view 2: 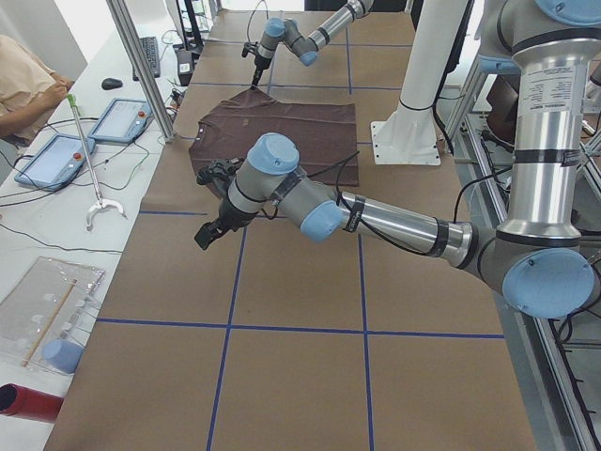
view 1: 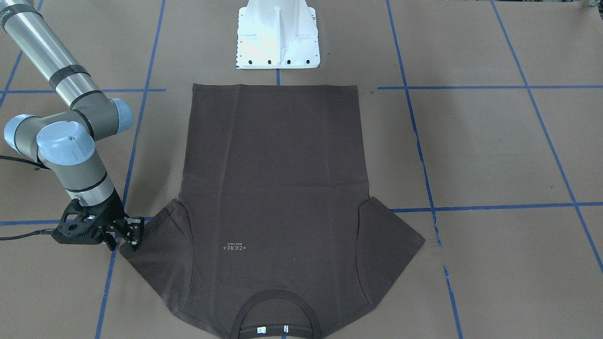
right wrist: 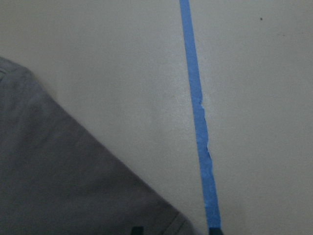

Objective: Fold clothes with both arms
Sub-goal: 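Move the right gripper to the sleeve nearest it, then fold the sleeve nearest the right gripper inward onto the shirt body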

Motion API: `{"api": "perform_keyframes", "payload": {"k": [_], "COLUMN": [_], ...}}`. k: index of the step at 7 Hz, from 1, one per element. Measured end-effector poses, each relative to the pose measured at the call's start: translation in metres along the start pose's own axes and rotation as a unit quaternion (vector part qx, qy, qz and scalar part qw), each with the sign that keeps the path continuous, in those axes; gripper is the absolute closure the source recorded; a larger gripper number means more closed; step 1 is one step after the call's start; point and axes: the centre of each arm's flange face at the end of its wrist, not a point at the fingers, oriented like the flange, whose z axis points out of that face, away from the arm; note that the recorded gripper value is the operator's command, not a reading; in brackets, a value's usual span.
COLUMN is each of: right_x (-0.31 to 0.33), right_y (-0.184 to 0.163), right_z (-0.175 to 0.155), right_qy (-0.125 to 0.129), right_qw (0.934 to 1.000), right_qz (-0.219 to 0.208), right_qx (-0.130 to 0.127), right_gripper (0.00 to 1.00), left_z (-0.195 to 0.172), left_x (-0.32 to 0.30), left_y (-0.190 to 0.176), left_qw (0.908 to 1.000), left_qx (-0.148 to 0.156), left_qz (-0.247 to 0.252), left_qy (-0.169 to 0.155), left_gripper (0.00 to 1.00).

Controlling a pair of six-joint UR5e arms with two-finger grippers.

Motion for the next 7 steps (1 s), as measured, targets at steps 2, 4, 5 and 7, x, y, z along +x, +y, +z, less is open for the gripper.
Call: {"api": "perform_keyframes", "payload": {"k": [2,4,5,7], "right_x": [-0.002,-0.009,-0.019,-0.048], "right_y": [0.000,-0.003,-0.008,-0.020], "right_z": [0.004,0.002,-0.003,-0.018], "right_qy": [0.004,0.000,-0.006,-0.020], "right_qw": [1.0000,1.0000,1.0000,0.9997], "right_qz": [0.000,-0.001,-0.003,-0.002], "right_qx": [0.001,0.004,0.006,0.012], "right_gripper": [1.00,1.00,1.00,1.00], "left_z": [0.000,0.000,0.000,0.001], "left_x": [0.000,0.000,0.000,0.000], "left_y": [0.001,0.001,0.002,0.002], "left_qw": [1.0000,1.0000,1.0000,1.0000], "left_qx": [0.000,0.000,0.000,-0.001], "left_qz": [0.001,0.000,0.000,0.000], "left_qy": [0.000,0.000,0.000,0.000], "left_gripper": [0.00,0.00,0.00,0.00]}}
